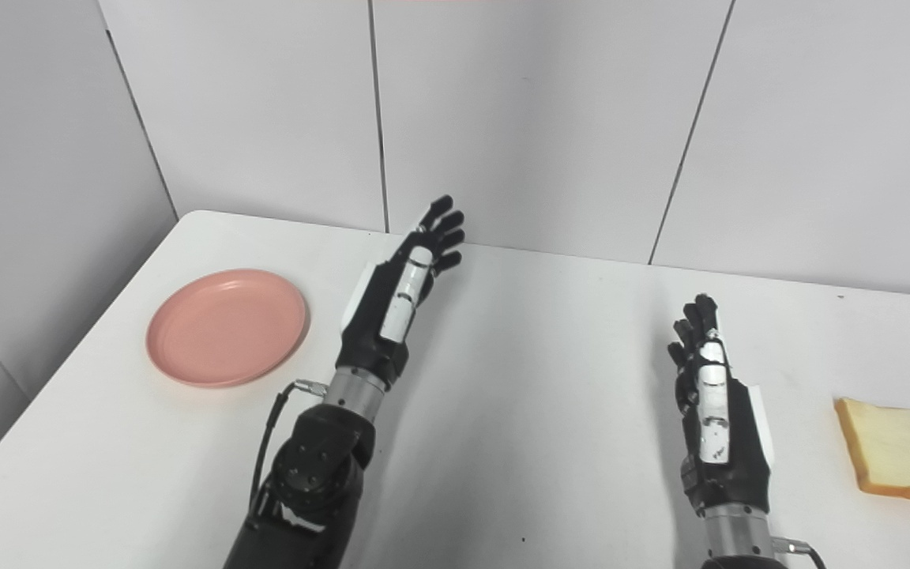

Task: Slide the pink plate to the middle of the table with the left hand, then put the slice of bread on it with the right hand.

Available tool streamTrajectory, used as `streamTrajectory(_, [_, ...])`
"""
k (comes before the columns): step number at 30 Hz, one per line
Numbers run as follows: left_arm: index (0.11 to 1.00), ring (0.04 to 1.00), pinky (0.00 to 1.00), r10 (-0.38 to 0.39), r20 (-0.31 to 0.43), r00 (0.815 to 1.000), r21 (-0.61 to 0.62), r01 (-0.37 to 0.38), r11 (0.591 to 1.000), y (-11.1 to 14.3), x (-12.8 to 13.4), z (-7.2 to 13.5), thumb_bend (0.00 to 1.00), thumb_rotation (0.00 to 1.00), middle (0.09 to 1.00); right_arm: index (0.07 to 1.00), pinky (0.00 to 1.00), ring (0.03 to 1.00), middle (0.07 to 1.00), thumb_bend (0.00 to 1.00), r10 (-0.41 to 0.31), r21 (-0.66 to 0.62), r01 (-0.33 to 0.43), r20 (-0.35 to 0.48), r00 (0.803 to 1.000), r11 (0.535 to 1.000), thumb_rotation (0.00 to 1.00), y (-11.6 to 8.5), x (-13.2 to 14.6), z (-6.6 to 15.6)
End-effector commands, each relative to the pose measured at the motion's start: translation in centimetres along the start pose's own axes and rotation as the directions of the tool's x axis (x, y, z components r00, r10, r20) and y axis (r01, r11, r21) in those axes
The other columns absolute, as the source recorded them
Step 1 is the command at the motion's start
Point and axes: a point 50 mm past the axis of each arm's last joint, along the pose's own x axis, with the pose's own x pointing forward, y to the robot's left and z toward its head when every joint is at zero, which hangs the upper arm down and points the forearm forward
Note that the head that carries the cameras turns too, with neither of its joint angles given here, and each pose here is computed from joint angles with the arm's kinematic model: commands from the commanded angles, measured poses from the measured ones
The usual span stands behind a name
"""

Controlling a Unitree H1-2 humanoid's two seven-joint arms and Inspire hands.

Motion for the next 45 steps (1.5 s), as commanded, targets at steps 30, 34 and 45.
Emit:
streamTrajectory(30, [0.869, 0.886, 0.86, 0.401, 0.238, 0.885, 0.049, -0.423, 0.905, 18.8, -0.2, 6.9, 0.46, 1.00, 0.890, 1.000, 1.00, 1.000, 1.000, 0.17, 0.015, -0.003, -0.014, 0.063, 0.998, 1.000, 1.00, 1.1, 0.1, 2.4])
streamTrajectory(34, [0.880, 0.895, 0.87, 0.461, 0.218, 0.860, 0.049, -0.481, 0.875, 20.9, -1.0, 6.4, 0.47, 1.00, 0.899, 1.000, 1.00, 1.000, 1.000, 0.17, 0.011, -0.005, -0.011, 0.065, 0.998, 1.000, 1.00, 1.3, 0.0, 2.6])
streamTrajectory(45, [0.890, 0.914, 0.92, 0.538, 0.137, 0.832, 0.045, -0.548, 0.836, 24.0, -2.5, 4.4, 0.44, 1.00, 0.909, 1.000, 1.00, 1.000, 1.000, 0.13, 0.019, -0.015, -0.018, 0.071, 0.997, 1.000, 1.00, 1.7, 0.0, 3.0])
